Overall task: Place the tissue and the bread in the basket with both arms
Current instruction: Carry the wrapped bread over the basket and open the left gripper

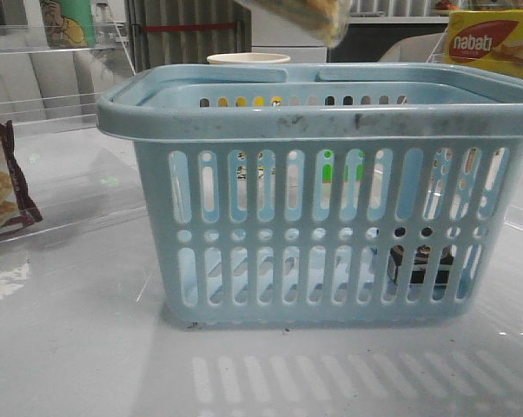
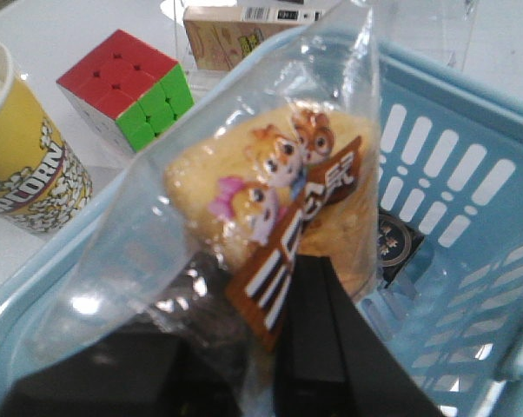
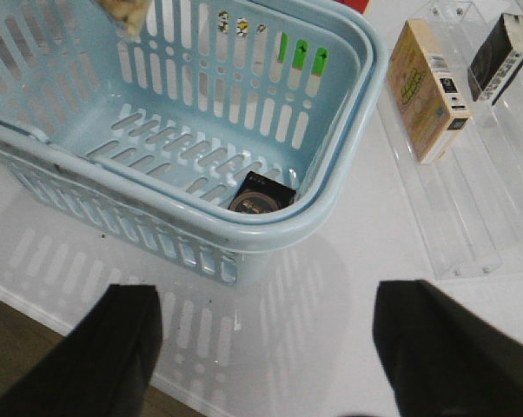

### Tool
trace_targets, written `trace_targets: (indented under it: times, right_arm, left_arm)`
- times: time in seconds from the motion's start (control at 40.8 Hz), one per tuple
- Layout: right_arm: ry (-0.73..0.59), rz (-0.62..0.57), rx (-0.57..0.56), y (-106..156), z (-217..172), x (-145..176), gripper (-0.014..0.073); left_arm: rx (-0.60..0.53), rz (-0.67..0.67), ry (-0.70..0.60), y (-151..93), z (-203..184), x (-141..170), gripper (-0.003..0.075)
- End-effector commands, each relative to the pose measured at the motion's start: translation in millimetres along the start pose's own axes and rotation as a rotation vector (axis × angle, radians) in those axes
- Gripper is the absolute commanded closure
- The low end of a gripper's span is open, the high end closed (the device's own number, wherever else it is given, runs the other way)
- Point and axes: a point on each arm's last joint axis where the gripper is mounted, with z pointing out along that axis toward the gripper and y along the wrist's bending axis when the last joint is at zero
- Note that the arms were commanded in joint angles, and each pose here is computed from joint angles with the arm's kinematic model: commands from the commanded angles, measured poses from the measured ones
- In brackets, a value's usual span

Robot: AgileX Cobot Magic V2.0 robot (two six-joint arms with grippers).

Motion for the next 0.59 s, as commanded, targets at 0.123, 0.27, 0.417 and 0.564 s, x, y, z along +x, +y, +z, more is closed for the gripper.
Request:
trace_targets:
  times: [0.123, 0.27, 0.417, 0.564]
  right_arm:
    - [-0.095, -0.009, 0.016, -1.8, -5.8, -12.3, -0.0008]
    - [-0.095, -0.009, 0.016, -1.8, -5.8, -12.3, -0.0008]
    - [-0.095, -0.009, 0.016, -1.8, -5.8, -12.3, -0.0008]
    - [-0.095, -0.009, 0.016, -1.8, -5.8, -12.3, -0.0008]
  left_arm:
    - [-0.028, -0.026, -0.077, 5.0, 20.8, -9.1, 0.0605]
    - [-0.027, -0.061, -0.056, 6.7, 33.5, -4.9, 0.0393]
    - [-0.028, -0.083, -0.069, 6.9, 33.4, -6.1, 0.0233]
    - [-0.029, -0.082, -0.08, 6.9, 28.7, -7.8, 0.0232]
